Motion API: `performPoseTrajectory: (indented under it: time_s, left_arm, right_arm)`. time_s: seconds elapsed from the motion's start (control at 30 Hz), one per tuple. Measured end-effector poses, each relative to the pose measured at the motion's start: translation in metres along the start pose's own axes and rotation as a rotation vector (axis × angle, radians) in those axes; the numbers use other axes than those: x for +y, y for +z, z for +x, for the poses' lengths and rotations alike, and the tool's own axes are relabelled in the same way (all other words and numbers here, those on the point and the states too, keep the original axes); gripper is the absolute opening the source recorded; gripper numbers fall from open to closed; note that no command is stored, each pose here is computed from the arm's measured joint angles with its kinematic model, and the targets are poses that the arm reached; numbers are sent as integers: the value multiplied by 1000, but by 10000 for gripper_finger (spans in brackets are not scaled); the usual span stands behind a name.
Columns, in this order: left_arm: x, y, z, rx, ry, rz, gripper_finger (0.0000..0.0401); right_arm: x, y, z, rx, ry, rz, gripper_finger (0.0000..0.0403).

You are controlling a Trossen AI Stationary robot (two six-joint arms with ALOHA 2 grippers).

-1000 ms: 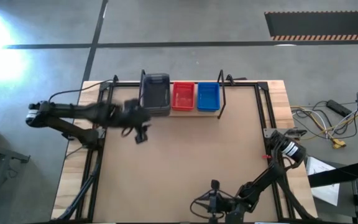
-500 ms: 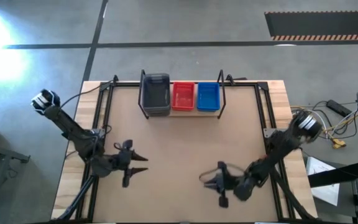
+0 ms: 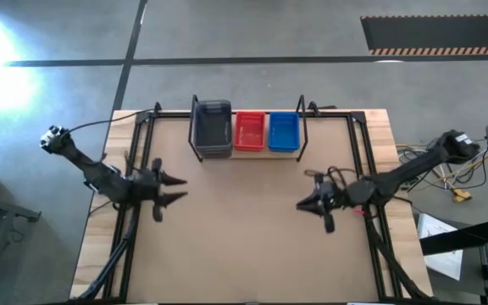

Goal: Stack baskets on shelf by color
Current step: Return to Home Position

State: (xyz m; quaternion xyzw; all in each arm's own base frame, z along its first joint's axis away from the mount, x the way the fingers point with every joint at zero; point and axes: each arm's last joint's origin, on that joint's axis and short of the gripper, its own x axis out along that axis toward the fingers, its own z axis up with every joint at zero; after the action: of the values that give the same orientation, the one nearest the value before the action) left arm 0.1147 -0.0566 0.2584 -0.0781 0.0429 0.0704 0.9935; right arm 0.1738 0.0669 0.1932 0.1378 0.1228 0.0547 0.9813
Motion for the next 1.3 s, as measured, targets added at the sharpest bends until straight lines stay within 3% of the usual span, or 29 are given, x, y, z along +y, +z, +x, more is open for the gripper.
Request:
performPoseTrajectory:
  time_s: [0.17,0.4,0.73,0.93,1.13,1.3]
  left_arm:
    - [24,-14,-12,-54,18,-13,152]
    - [51,-31,-35,-122,39,-64,152]
    - [50,-33,-34,-88,37,-8,148]
    - [51,-37,-29,-105,56,-11,103]
    - [53,-65,-14,-144,76,-6,17]
    - [60,-79,-5,-167,62,-6,2]
  right_arm:
    - [-25,0,-22,-80,37,4,38]
    - [-34,-3,-41,-192,51,-34,38]
    - [-41,-18,-62,-313,63,-37,19]
    - [-41,-17,-65,-336,61,-35,9]
    - [-42,-19,-65,-322,56,-46,8]
    - [-43,-22,-64,-288,46,-51,8]
